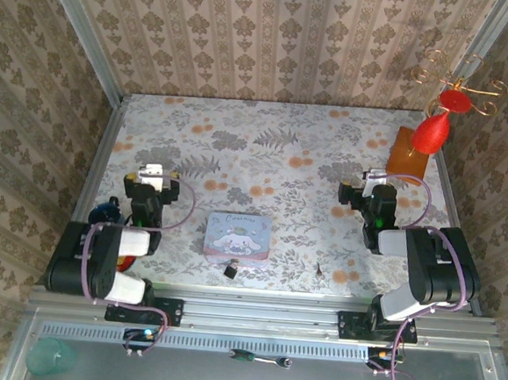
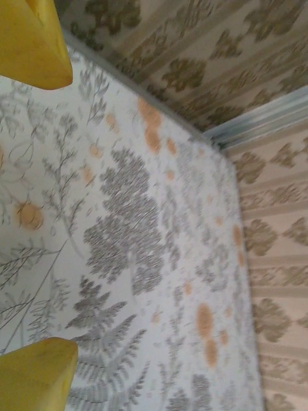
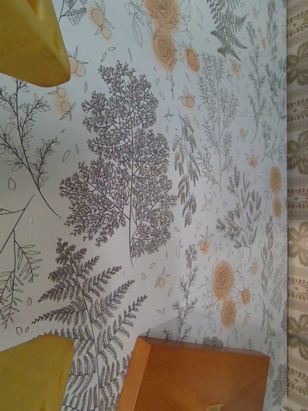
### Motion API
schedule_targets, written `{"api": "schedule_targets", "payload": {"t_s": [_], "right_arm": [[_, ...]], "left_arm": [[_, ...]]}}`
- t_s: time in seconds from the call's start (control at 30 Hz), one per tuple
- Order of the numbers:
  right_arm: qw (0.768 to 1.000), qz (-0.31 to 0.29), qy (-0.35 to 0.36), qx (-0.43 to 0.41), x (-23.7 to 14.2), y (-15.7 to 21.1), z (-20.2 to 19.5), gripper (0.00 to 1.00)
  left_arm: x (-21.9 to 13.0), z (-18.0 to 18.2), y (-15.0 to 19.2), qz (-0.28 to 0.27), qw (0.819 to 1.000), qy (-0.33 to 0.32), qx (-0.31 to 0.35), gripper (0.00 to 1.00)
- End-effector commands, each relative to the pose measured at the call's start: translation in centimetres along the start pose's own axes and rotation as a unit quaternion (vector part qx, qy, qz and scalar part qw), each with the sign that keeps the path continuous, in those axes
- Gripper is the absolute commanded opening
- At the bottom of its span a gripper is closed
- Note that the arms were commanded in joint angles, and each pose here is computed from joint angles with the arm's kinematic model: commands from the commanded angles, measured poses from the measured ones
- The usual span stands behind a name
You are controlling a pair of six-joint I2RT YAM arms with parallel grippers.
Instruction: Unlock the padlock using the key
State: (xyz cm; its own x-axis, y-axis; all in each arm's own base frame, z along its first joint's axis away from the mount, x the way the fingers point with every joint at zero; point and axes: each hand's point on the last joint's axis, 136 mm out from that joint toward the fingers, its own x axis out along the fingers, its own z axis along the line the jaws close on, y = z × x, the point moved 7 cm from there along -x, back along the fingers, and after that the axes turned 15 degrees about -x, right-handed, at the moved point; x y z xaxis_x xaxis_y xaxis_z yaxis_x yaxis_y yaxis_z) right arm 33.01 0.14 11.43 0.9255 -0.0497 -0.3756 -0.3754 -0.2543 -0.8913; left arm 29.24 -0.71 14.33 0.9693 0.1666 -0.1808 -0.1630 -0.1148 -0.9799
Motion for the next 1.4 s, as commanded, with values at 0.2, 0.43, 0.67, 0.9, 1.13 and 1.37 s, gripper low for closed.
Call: {"api": "schedule_targets", "payload": {"t_s": [0.2,0.43,0.67,0.9,1.13,1.37], "right_arm": [[0.999,-0.044,0.018,-0.021,-2.1,-2.1,0.4,1.0],[1.0,0.012,-0.001,0.026,-3.8,-5.5,0.0,1.0],[0.984,0.017,-0.007,0.18,-8.6,-8.2,-1.2,1.0],[0.962,0.086,-0.042,0.255,-11.6,-8.0,-1.3,1.0],[0.937,0.189,-0.138,0.261,-12.2,-6.4,2.5,1.0],[0.943,0.235,-0.171,0.16,-13.6,-6.4,7.2,1.0]], "left_arm": [[-2.2,-3.8,-7.2,0.003,0.997,0.077,-0.006,1.0],[-4.8,-3.5,-11.7,0.076,0.983,0.045,-0.163,1.0],[-7.1,0.6,-10.7,0.192,0.925,0.005,-0.327,1.0],[-8.8,1.1,-7.7,0.254,0.884,0.071,-0.387,1.0],[-10.4,-3.3,-5.2,0.347,0.894,0.109,-0.262,1.0],[-13.1,-7.5,-4.0,0.459,0.868,0.134,-0.132,1.0]]}}
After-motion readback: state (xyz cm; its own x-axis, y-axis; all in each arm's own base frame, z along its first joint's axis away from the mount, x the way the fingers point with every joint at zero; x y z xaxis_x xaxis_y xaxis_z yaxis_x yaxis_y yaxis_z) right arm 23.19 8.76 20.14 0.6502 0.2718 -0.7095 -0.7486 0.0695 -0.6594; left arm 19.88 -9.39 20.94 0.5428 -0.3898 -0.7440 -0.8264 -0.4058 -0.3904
